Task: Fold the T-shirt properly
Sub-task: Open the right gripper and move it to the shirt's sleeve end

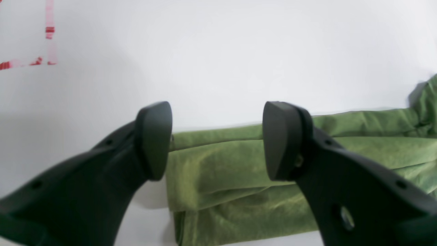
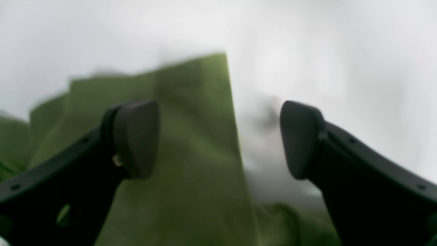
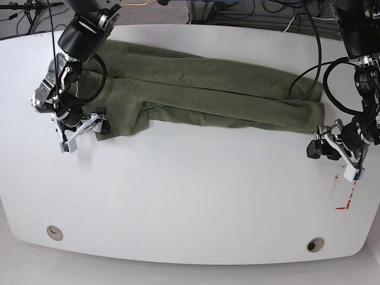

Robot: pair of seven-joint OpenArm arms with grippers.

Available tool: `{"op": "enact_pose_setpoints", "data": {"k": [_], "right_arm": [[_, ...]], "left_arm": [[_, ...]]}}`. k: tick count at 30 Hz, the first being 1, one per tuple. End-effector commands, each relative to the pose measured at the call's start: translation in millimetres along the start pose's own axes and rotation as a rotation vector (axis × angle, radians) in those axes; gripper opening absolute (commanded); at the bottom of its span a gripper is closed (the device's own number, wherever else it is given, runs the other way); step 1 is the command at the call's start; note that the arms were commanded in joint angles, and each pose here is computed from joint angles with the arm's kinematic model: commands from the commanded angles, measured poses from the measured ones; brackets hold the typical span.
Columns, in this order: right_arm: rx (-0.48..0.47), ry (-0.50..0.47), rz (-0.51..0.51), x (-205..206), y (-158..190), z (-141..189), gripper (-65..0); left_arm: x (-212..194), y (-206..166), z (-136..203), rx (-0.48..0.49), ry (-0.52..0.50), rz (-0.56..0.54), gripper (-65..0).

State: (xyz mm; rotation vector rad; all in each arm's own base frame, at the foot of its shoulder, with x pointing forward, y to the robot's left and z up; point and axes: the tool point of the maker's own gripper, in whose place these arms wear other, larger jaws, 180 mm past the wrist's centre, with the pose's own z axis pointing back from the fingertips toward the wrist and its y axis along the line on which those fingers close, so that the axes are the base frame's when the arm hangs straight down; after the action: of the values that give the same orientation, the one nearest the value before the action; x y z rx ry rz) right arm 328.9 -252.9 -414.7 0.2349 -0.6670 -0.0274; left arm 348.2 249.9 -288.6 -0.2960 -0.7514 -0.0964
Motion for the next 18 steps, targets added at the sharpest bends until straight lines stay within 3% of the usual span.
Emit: {"op": "enact_pose_setpoints", "data": {"k": [1,9,18], "right_arm": [[0.003,-0.036,0.011,16,-1,2,-13.5],[0.053,0.007,0.079,10,24,-9,-14.3],[0.065,0.031,0.086,-3,31,-12,-24.7]], "left_arm": [[16,1,8,0.003,-0.049,-0.019,-25.8],[14,1,7,0.002,-0.045,-0.016,-25.8],[14,1,7,0.002,-0.045,-0.016,-25.8]]}}
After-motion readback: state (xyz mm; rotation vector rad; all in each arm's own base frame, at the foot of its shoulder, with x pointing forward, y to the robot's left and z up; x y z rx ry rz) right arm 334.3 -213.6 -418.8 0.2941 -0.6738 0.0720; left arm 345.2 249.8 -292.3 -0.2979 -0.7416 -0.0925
